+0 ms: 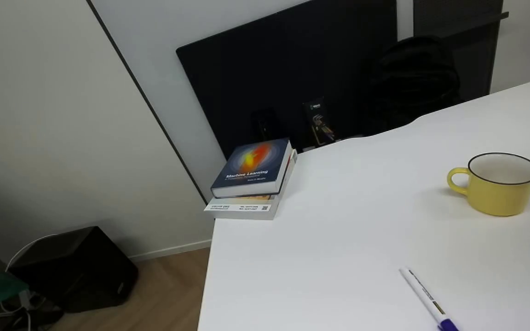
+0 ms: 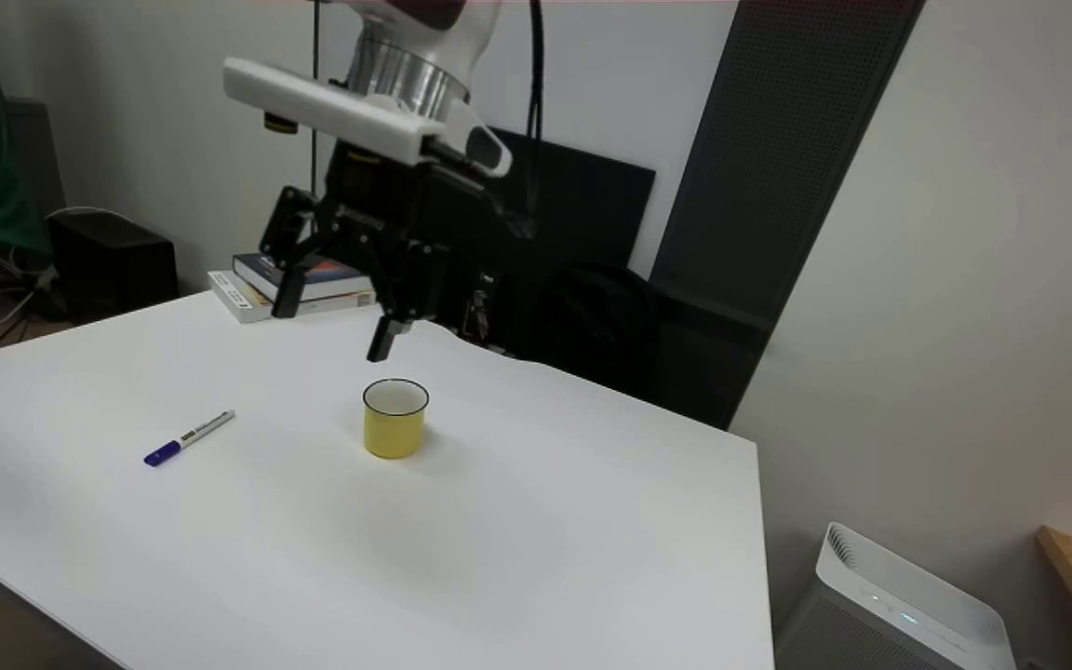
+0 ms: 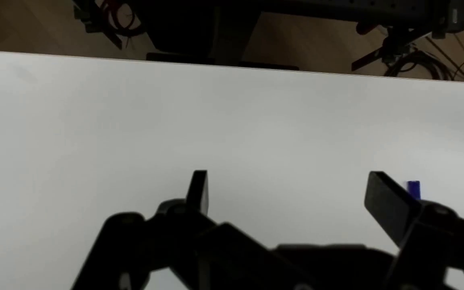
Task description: Put the marker inside the mug cup
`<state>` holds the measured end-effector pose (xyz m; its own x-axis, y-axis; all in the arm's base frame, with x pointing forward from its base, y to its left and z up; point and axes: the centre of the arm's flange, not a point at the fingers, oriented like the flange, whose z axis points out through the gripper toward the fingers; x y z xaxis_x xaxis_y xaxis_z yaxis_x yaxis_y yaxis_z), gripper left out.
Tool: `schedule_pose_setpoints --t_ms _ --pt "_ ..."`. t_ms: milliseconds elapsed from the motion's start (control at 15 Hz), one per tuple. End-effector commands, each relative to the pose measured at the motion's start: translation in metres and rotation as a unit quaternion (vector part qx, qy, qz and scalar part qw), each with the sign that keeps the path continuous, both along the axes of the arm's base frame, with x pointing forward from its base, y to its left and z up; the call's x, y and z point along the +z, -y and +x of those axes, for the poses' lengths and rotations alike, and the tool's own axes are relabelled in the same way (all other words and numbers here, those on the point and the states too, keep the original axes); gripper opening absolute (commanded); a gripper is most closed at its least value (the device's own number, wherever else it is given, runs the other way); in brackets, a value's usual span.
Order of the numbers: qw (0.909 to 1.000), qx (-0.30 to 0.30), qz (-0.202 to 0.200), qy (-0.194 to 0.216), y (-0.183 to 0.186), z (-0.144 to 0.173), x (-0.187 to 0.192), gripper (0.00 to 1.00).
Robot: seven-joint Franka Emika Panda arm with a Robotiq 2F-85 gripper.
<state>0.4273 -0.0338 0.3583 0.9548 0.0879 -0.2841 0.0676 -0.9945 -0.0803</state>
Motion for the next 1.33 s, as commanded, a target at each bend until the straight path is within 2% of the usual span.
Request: schedule_pose_setpoints --t_ms 0,267,533,800,867,1267 --pt "0.9992 0.027 0.028 0.004 -0.065 0.0 -0.041 1.0" --pt "0.9946 0.028 0.084 0.055 -0.127 -0.011 -0.078 1.0" --pt "0.9902 0.036 0.085 0.105 -0.175 -0.015 -0.107 1.0" --pt "0.9878 0.068 0.067 0.123 -0.215 -0.021 -0.133 1.0" --pt "0.9875 0.071 0.077 0.117 -0.202 -0.022 -0.118 1.0" --pt "0.9876 0.074 0.077 0.115 -0.203 -0.022 -0.124 1.0"
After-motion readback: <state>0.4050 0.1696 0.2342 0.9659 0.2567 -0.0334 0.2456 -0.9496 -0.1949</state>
